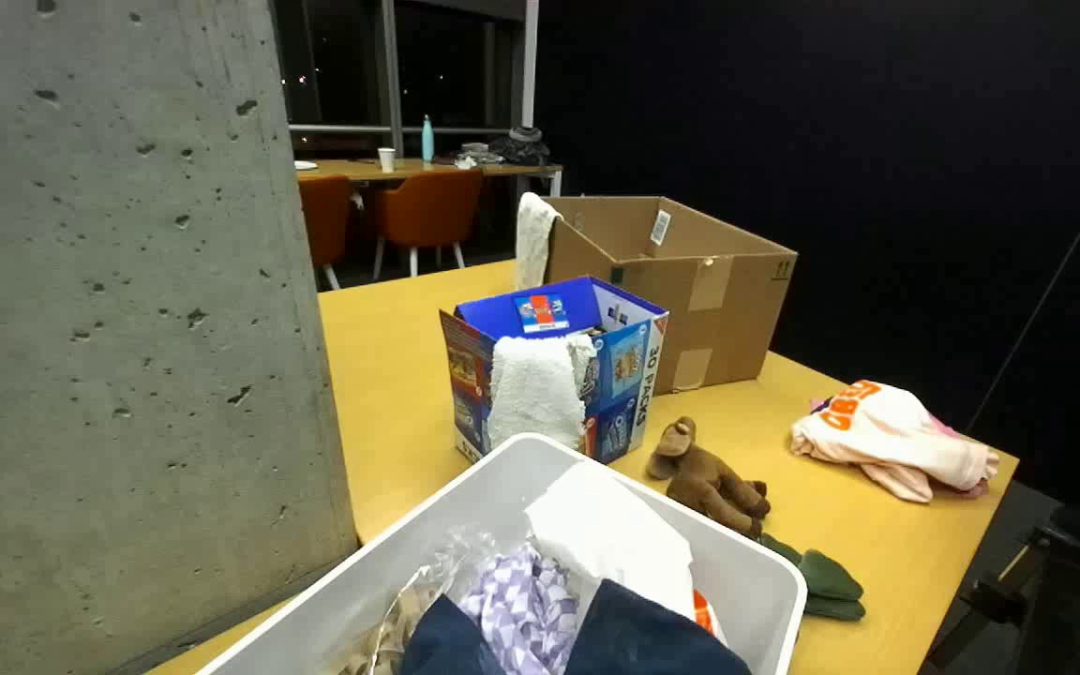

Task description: Put the shirts over the stuffed toys and put them into the laundry basket

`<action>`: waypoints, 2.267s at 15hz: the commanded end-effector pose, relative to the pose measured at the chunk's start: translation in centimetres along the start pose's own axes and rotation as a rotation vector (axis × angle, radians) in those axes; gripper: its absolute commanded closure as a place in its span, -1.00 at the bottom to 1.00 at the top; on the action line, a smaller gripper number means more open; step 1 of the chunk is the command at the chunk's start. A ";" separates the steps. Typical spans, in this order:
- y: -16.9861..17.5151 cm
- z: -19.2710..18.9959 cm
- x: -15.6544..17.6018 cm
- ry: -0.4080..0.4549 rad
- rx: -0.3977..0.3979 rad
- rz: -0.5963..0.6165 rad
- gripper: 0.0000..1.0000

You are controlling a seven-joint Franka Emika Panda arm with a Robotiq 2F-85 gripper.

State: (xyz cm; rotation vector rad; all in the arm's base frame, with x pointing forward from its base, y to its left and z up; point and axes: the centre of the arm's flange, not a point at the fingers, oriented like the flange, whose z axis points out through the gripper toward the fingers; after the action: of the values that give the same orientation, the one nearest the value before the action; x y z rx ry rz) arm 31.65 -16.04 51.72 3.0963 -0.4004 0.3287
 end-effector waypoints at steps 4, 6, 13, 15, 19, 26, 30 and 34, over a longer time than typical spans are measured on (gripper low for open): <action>-2.0 1.1 5.0 -0.018 -0.023 -0.068 -1.00; -4.6 2.7 8.1 -0.061 -0.028 -0.116 -1.00; -9.9 11.3 17.8 -0.294 -0.121 -0.076 -1.00; -9.2 14.7 20.2 -0.337 -0.135 -0.039 -1.00; -8.6 23.5 23.0 -0.355 -0.161 0.035 -1.00; -9.3 34.3 19.9 -0.147 -0.229 0.248 -1.00; -5.4 38.5 17.3 -0.115 -0.222 0.396 -1.00; -1.4 42.2 17.7 -0.119 -0.214 0.472 -1.00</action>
State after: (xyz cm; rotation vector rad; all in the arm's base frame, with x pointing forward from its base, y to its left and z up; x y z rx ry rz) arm 56.75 -17.98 16.09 2.7978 -1.0243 0.0597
